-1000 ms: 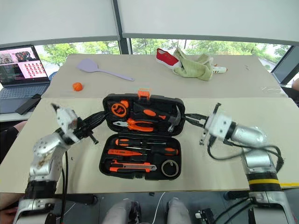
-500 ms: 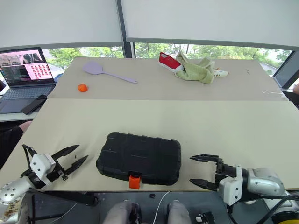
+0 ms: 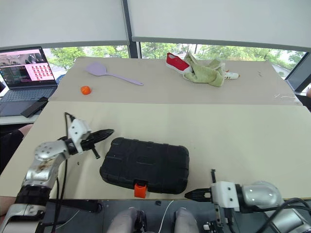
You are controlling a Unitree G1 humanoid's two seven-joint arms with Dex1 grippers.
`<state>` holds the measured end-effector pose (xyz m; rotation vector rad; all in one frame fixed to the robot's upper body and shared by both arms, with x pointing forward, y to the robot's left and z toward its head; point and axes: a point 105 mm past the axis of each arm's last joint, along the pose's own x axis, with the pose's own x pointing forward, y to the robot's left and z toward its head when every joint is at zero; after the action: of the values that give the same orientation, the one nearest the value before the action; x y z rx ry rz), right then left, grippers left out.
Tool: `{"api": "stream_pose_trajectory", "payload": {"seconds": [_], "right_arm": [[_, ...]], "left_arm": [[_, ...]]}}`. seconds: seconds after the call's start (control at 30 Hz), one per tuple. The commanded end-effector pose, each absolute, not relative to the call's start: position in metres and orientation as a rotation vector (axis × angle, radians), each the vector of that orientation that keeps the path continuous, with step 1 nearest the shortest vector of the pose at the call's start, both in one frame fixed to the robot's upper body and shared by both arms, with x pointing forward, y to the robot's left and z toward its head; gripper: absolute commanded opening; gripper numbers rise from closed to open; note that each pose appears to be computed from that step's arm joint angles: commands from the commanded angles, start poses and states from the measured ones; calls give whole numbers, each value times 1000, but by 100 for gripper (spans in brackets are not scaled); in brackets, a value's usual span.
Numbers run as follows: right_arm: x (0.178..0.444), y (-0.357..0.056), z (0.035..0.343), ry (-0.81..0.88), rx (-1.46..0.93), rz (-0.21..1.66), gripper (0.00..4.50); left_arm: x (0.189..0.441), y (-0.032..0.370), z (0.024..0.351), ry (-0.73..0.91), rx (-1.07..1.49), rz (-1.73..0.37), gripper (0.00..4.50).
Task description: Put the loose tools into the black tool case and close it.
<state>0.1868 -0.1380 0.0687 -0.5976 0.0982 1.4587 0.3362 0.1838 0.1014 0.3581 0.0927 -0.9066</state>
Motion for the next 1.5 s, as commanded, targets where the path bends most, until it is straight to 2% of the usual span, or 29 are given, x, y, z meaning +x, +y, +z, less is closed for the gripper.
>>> {"api": "stream_pose_trajectory", "payload": {"seconds": [0.03, 0.23, 0.47, 0.57, 0.63, 0.7, 0.8, 0.97, 1.1, 1.17, 1.33, 1.5], "right_arm": [[218, -126, 81, 7, -649, 1332, 6], [264, -131, 109, -75, -715, 1164, 6], [307, -146, 106, -61, -712, 1034, 6], [313, -152, 103, -48, -701, 1019, 6], [314, -157, 103, -37, -687, 1013, 6], [311, -166, 103, -16, -643, 999, 6], [301, -173, 98, 21, -597, 1006, 6], [279, -172, 89, 74, -527, 1052, 6], [262, -153, 101, 11, -424, 1108, 6], [256, -148, 101, 13, -424, 1122, 6], [247, -135, 95, 24, -413, 1130, 6], [244, -123, 88, 30, -418, 1152, 6]], "left_arm": [[333, 184, 99, 145, 356, -970, 0], [320, 184, 95, 182, 308, -1011, 0], [325, 187, 112, 102, 126, -842, 0], [328, 202, 122, 81, 145, -772, 0], [332, 209, 142, 52, 77, -756, 0], [328, 195, 181, 13, -57, -878, 0], [311, 162, 194, 91, -22, -1112, 0], [293, 104, 179, 168, 114, -1378, 0], [313, 69, 132, 250, 262, -1333, 0], [322, 65, 113, 298, 338, -1268, 0], [299, 53, 82, 478, 275, -1312, 0], [293, 53, 67, 527, 234, -1259, 0]]}}
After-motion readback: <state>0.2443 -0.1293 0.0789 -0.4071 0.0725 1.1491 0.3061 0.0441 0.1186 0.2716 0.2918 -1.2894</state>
